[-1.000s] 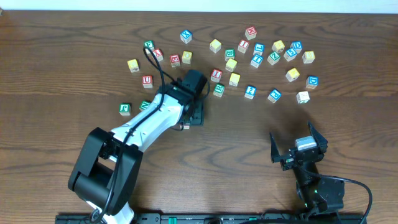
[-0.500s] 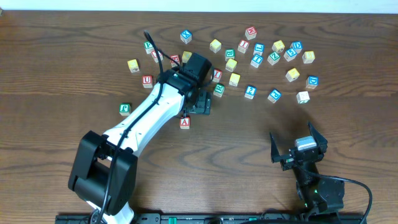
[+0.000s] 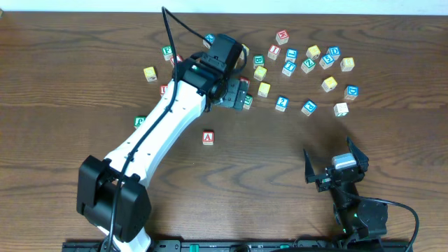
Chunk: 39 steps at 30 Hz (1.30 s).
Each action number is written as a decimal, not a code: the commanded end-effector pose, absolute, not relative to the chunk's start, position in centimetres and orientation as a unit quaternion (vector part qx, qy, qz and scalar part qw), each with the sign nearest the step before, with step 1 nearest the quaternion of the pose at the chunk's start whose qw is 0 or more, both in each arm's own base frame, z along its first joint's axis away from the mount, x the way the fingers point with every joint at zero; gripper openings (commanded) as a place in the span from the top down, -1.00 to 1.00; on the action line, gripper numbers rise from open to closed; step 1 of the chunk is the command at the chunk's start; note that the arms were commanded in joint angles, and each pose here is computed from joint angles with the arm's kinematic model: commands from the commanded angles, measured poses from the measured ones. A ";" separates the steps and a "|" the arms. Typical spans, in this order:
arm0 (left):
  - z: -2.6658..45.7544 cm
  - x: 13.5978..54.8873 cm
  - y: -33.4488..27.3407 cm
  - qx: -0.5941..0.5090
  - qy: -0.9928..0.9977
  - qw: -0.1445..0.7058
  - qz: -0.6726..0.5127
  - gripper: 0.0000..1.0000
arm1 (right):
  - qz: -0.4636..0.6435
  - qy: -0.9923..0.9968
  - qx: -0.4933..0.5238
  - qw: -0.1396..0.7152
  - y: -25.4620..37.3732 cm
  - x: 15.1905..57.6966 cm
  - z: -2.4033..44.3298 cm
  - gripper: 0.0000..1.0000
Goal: Spell out AI2
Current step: 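Move the left gripper to the red I block in the cluster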
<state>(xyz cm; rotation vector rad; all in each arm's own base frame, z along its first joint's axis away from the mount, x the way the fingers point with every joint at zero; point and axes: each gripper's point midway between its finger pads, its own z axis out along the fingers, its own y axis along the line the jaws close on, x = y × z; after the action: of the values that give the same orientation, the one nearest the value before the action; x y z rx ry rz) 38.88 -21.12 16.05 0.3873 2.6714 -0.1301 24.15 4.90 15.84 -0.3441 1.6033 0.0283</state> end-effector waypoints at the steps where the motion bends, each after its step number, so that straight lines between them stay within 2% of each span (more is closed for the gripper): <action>1: 17.5 40.2 -21.0 0.151 0.959 0.236 -0.035 -0.95 | 0.013 0.716 -0.145 0.683 4.6 24.2 15.8 -0.98; 18: 15.3 44.6 -23.1 0.162 0.969 0.188 -0.006 -0.99 | 0.012 0.716 -0.145 0.683 4.6 24.2 15.8 -0.98; 28: 12.3 45.4 -23.8 0.167 0.972 0.168 -0.003 -0.95 | 0.012 0.716 -0.145 0.683 4.6 24.2 15.8 -0.98; 39: 12.2 46.4 -25.4 0.173 0.966 0.186 -0.038 -0.96 | 0.012 0.716 -0.145 0.683 4.6 24.2 15.8 -0.99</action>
<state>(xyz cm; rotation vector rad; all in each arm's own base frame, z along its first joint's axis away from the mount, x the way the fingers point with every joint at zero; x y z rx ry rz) 46.00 -24.96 11.93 0.4725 2.7346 -0.0660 24.15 4.90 15.84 -0.3441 1.6033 0.0283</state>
